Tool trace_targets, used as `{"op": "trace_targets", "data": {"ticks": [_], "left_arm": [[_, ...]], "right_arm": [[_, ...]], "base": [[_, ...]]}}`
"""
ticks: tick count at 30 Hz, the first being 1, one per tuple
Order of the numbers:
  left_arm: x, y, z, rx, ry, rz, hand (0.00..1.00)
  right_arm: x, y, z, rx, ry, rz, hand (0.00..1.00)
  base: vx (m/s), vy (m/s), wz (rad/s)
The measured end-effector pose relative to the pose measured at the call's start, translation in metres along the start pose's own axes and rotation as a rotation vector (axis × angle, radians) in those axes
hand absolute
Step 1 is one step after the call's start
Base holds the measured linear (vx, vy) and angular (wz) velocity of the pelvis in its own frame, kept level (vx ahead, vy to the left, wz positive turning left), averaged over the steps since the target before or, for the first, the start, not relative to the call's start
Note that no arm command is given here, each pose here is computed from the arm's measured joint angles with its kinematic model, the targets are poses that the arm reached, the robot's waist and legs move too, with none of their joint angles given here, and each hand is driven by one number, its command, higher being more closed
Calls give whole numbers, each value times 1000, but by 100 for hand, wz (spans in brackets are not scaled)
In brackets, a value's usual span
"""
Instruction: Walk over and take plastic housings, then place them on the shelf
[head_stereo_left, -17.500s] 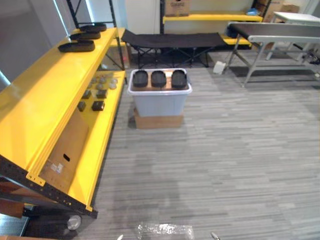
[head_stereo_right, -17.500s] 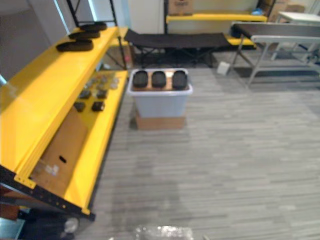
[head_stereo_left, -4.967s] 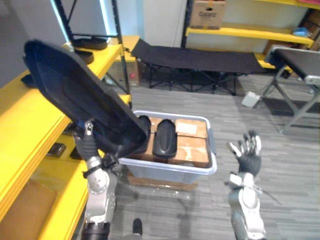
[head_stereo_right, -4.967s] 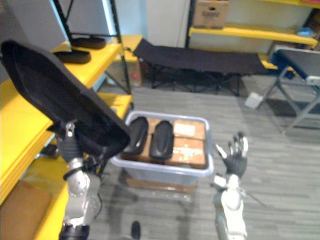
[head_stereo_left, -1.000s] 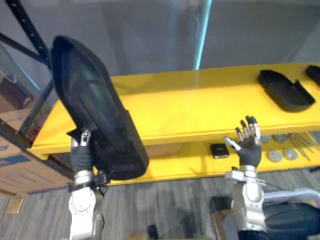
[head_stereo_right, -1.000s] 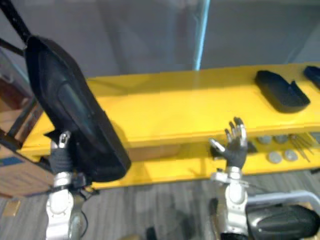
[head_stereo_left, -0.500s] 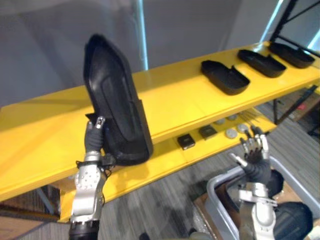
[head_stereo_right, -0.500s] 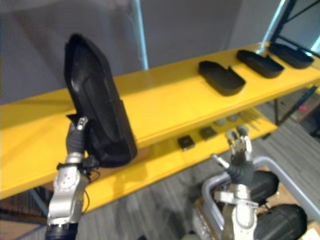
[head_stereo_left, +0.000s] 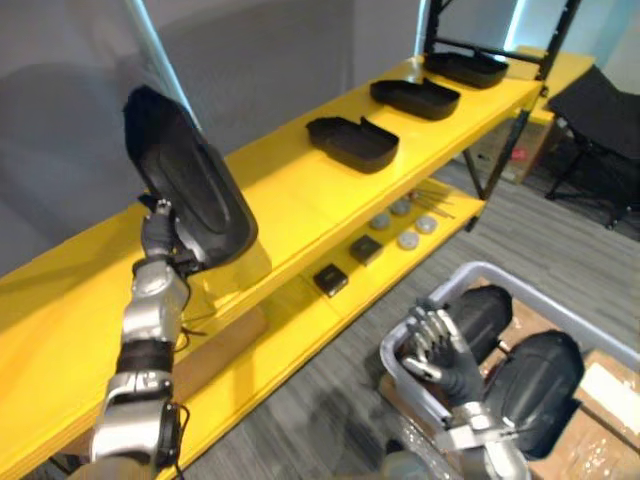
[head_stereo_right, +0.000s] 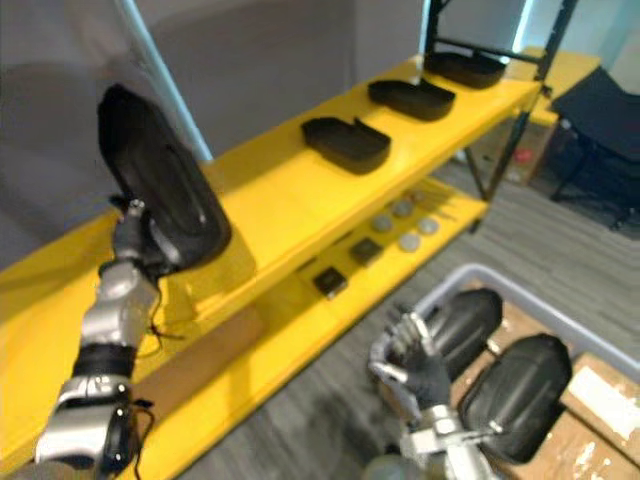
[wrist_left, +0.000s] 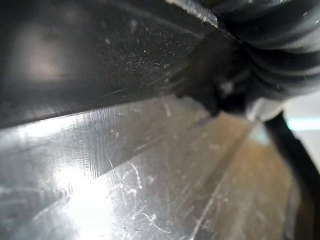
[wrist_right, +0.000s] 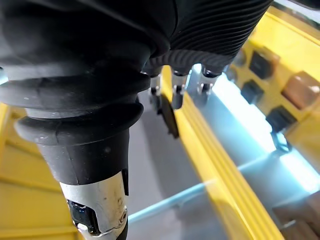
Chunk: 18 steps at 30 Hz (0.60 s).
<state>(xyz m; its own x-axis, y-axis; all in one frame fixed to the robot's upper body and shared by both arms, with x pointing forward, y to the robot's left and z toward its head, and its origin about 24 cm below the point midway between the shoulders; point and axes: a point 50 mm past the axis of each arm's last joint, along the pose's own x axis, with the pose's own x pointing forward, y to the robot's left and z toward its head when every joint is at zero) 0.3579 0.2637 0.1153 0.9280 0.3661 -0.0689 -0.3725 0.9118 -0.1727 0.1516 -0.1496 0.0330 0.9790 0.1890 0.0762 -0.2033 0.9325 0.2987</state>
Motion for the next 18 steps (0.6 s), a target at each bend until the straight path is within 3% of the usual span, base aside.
{"op": "trace_targets", "data": {"ticks": [8, 18], "left_arm": [[1, 2, -32, 20, 221, 57, 100], [3, 13, -38, -19, 288, 190, 100]], "right_arm": [[0, 7, -6, 17, 45, 9, 0], [-1, 10, -10, 7, 84, 2, 0]], "base": [[13, -17, -8], [-51, -7, -8]]}}
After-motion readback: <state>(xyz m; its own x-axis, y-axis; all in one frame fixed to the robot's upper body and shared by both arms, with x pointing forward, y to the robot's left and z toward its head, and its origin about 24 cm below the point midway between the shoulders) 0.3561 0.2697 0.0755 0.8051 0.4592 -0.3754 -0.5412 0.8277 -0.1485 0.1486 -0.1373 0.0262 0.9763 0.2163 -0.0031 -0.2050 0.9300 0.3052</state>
